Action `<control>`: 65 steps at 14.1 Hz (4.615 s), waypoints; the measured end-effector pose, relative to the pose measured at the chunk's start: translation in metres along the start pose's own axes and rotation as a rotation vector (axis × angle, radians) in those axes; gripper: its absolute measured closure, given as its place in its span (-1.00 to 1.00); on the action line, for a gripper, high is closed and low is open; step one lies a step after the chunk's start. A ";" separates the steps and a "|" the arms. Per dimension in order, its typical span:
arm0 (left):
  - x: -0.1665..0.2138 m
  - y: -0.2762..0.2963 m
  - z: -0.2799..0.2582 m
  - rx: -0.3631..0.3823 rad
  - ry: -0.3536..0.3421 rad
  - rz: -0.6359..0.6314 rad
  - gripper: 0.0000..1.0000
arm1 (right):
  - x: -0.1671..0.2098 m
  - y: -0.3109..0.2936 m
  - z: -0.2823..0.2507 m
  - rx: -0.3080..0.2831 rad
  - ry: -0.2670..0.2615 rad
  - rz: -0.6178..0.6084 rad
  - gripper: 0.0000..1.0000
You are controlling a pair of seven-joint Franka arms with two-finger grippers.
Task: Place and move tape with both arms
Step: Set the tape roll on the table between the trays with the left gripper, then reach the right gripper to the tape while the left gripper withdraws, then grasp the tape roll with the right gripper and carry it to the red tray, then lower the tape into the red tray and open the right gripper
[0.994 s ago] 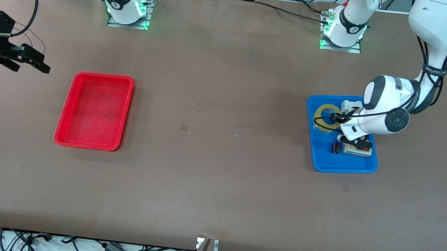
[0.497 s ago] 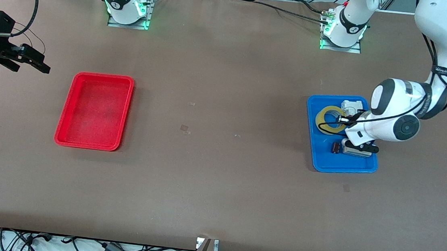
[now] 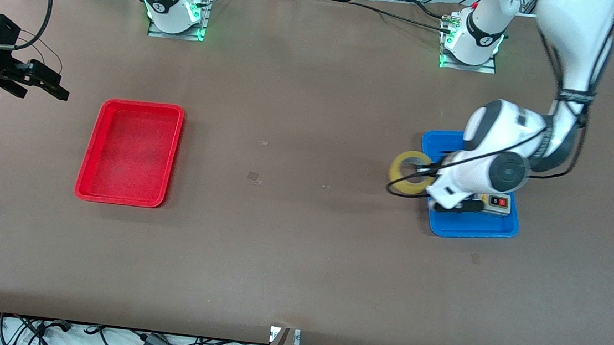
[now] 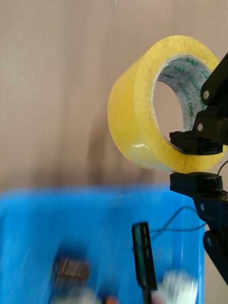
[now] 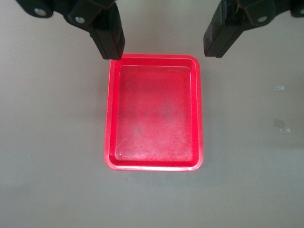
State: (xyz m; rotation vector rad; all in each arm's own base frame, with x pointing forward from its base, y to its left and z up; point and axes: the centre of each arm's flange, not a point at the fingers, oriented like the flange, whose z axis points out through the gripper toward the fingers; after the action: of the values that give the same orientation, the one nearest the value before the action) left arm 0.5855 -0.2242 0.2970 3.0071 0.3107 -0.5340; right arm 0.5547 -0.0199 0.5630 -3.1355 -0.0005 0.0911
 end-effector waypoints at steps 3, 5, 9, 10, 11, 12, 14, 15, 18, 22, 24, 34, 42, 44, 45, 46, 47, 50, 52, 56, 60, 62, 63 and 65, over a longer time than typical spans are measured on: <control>-0.018 0.103 0.034 -0.085 0.051 -0.114 0.57 | 0.006 -0.005 0.012 0.001 -0.022 -0.008 -1.00; -0.053 0.173 0.069 -0.130 0.105 -0.167 0.57 | 0.012 -0.014 0.025 0.000 -0.047 -0.025 -1.00; -0.137 0.258 0.140 -0.137 0.119 -0.201 0.58 | 0.019 -0.040 0.044 -0.004 -0.079 -0.071 -1.00; -0.144 0.265 0.150 -0.141 0.122 -0.211 0.57 | 0.019 -0.050 0.045 -0.010 -0.080 -0.090 -1.00; -0.144 0.267 0.156 -0.147 0.125 -0.222 0.35 | 0.019 -0.062 0.047 -0.017 -0.085 -0.110 -1.00; -0.140 0.266 0.157 -0.149 0.129 -0.230 0.14 | 0.020 -0.070 0.051 -0.020 -0.092 -0.124 -1.00; -0.128 0.262 0.145 -0.164 0.143 -0.246 -0.33 | 0.023 -0.078 0.064 -0.022 -0.115 -0.137 -1.00; -0.120 0.258 0.131 -0.170 0.151 -0.257 -0.55 | 0.025 -0.082 0.072 -0.023 -0.129 -0.145 -1.00; -0.094 0.227 0.052 -0.129 0.211 -0.289 -1.00 | 0.029 -0.117 0.098 -0.012 -0.168 -0.196 -1.00; -0.066 0.136 -0.060 -0.041 0.221 -0.343 -1.00 | 0.036 -0.191 0.147 -0.005 -0.167 -0.260 -1.00; -0.053 0.084 -0.089 0.021 0.169 -0.303 -1.00 | 0.035 -0.239 0.182 -0.021 -0.161 -0.224 -1.00; -0.058 -0.149 -0.228 0.023 0.100 0.062 -1.00 | -0.037 -0.438 0.348 -0.059 -0.101 -0.129 -1.00; -0.124 -0.213 -0.332 0.157 0.328 0.422 -1.00 | -0.036 -0.432 0.360 -0.077 -0.122 -0.119 0.07; -0.124 -0.217 -0.335 0.155 0.335 0.414 -1.00 | -0.035 -0.432 0.360 -0.075 -0.122 -0.112 0.56; -0.123 -0.221 -0.335 0.150 0.334 0.405 -1.00 | -0.033 -0.432 0.357 -0.073 -0.118 -0.107 0.57; -0.121 -0.226 -0.334 0.139 0.331 0.397 -1.00 | -0.030 -0.431 0.352 -0.072 -0.114 -0.099 0.58; -0.121 -0.228 -0.333 0.128 0.322 0.390 -1.00 | -0.024 -0.426 0.341 -0.070 -0.107 -0.086 0.58; -0.123 -0.219 -0.328 0.119 0.298 0.364 -1.00 | 0.011 -0.370 0.265 -0.063 -0.112 0.013 0.58; -0.123 -0.214 -0.326 0.118 0.292 0.358 -1.00 | 0.035 -0.288 0.218 -0.064 -0.147 0.088 0.58; -0.114 -0.221 -0.319 0.092 0.269 0.298 -1.00 | 0.066 -0.101 0.237 -0.088 -0.210 0.112 0.58; -0.115 -0.226 -0.317 0.055 0.247 0.246 -1.00 | 0.049 0.018 0.303 -0.063 -0.233 0.070 0.58; -0.115 -0.226 -0.317 0.035 0.246 0.246 -1.00 | 0.038 0.043 0.322 -0.048 -0.219 0.051 0.58; -0.115 -0.225 -0.317 0.030 0.246 0.248 -1.00 | 0.035 0.046 0.328 -0.046 -0.218 0.049 0.58; -0.115 -0.224 -0.317 0.029 0.246 0.249 -1.00 | 0.030 0.041 0.336 -0.042 -0.230 0.037 0.58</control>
State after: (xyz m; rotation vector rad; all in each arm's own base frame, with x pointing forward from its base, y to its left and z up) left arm 0.5383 0.0065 0.6261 3.0769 -0.0603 -0.1487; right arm 0.5647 -0.0597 0.2258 -3.1465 0.0548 0.4571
